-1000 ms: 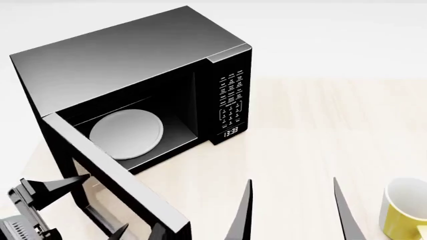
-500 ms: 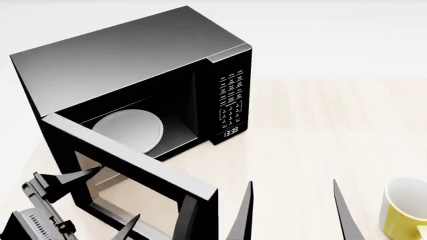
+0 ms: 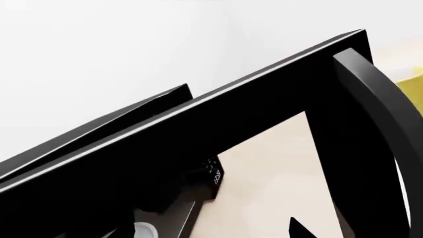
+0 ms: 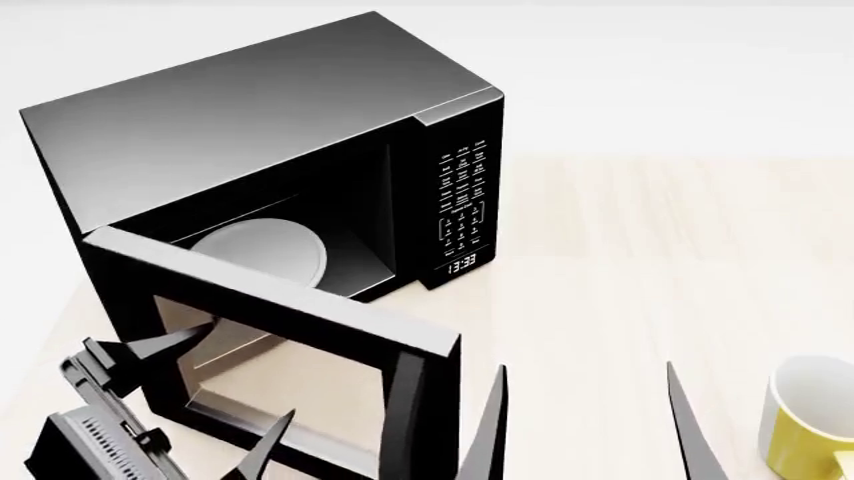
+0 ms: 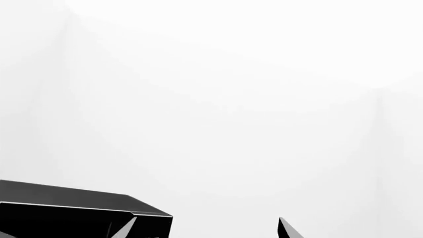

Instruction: Close the microwave.

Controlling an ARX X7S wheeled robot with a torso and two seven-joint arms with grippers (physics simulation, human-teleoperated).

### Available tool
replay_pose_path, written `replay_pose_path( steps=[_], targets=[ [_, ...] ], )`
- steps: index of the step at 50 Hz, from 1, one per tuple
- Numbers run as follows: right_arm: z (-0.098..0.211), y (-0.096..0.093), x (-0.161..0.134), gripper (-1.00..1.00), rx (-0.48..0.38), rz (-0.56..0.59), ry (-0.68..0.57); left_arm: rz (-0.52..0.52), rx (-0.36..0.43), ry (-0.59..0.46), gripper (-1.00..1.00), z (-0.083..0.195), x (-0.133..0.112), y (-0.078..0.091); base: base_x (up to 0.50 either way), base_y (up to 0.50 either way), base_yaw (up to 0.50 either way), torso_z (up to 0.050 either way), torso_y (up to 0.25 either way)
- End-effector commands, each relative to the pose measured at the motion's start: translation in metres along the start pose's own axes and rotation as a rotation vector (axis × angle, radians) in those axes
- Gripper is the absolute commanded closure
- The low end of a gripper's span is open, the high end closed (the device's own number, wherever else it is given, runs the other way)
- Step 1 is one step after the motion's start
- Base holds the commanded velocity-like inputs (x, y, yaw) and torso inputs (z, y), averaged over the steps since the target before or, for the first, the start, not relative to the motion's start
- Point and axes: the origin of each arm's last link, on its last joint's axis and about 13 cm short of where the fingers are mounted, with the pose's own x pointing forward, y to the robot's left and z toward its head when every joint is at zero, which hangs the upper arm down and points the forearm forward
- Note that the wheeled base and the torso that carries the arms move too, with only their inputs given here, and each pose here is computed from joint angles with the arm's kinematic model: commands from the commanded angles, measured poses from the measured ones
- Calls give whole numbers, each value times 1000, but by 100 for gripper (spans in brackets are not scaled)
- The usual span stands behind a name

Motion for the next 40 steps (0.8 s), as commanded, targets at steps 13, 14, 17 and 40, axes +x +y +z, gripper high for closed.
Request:
replay_pose_path(
  steps=[13, 14, 17, 40],
  targets=[
    [-3, 0, 0, -100, 0, -3, 11, 119, -1, -46, -100, 2, 19, 8, 0, 0, 0, 0, 1],
    [-3, 0, 0, -100, 1, -3, 12, 120, -4, -47, -100, 3, 20, 8, 0, 0, 0, 0, 0],
    [-3, 0, 0, -100, 0, -1, 12, 127, 0, -47, -100, 2, 22, 9, 0, 0, 0, 0, 0],
    [-5, 0, 0, -100, 0, -3, 20, 159, -12, -58, -100, -1, 34, 6, 0, 0, 0, 0, 1]
  ],
)
